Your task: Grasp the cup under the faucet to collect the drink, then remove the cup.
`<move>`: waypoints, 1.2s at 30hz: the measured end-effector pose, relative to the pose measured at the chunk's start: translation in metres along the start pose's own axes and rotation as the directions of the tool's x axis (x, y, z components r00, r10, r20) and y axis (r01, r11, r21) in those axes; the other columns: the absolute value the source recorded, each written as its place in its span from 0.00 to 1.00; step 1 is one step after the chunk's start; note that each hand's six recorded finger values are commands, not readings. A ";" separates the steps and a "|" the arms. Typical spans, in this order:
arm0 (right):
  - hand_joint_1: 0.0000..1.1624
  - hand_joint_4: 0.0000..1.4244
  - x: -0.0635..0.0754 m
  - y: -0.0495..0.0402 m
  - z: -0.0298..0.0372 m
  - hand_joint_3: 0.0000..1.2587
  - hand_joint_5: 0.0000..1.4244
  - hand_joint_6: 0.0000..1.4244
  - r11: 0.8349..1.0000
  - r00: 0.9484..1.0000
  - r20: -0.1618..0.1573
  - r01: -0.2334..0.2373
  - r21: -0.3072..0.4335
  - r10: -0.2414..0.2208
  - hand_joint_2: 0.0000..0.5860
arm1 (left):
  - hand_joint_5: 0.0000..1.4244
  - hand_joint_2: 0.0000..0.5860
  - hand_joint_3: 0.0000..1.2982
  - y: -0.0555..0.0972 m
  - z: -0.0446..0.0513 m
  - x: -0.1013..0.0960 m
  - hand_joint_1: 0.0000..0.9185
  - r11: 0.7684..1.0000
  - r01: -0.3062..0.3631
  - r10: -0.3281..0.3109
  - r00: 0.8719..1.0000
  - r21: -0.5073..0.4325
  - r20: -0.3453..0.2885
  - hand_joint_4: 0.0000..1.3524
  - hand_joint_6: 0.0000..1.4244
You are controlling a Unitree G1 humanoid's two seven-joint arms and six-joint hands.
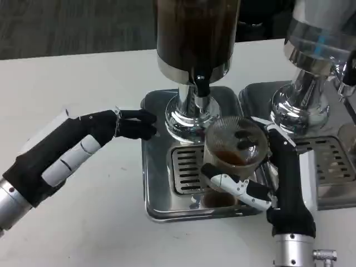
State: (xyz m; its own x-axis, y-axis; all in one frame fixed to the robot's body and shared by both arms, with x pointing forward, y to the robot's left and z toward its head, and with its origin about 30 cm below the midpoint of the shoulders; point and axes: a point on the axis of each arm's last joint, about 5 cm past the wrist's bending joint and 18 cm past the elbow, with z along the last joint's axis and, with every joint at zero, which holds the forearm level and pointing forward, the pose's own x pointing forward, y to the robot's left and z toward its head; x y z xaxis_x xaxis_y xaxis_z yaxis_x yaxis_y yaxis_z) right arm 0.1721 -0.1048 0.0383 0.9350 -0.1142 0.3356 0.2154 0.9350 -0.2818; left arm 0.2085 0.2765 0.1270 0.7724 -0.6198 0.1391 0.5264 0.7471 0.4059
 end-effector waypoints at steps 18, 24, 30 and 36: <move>0.93 0.67 -0.012 -0.0306 0.0161 0.69 0.77 0.93 0.999 0.999 0.002 -0.041 0.001 0.041 0.18 | 0.03 0.30 0.17 -0.005 0.0104 0.004 0.00 0.973 0.081 -0.095 0.994 0.216 0.057 0.03 0.07; 0.94 0.68 -0.015 -0.0396 0.0228 0.71 0.78 0.93 0.998 0.998 -0.001 -0.060 0.004 0.060 0.20 | 0.00 0.30 0.13 -0.006 0.0161 -0.002 0.00 0.940 0.122 -0.150 0.987 0.318 0.064 0.00 0.05; 0.94 0.69 -0.020 -0.0473 0.0291 0.72 0.78 0.93 0.998 0.998 -0.003 -0.065 0.005 0.065 0.21 | 0.00 0.29 0.09 -0.006 0.0219 -0.008 0.00 0.889 0.174 -0.211 0.976 0.423 0.043 0.00 0.01; 0.94 0.69 -0.024 -0.0524 0.0350 0.72 0.79 0.93 0.996 0.996 -0.005 -0.085 0.013 0.085 0.21 | 0.00 0.29 0.08 -0.004 0.0266 -0.014 0.00 0.842 0.208 -0.253 0.967 0.498 0.025 0.00 0.00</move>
State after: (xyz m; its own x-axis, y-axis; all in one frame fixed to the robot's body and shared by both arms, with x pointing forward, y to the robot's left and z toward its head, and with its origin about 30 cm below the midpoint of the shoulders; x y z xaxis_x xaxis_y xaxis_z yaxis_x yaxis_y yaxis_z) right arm 0.1283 -0.1393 0.0764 0.9514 -0.0363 0.3058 0.1318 0.9454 -0.2979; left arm 0.1863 0.2760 0.1476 0.6046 -0.7947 0.0542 0.4269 0.3807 0.8202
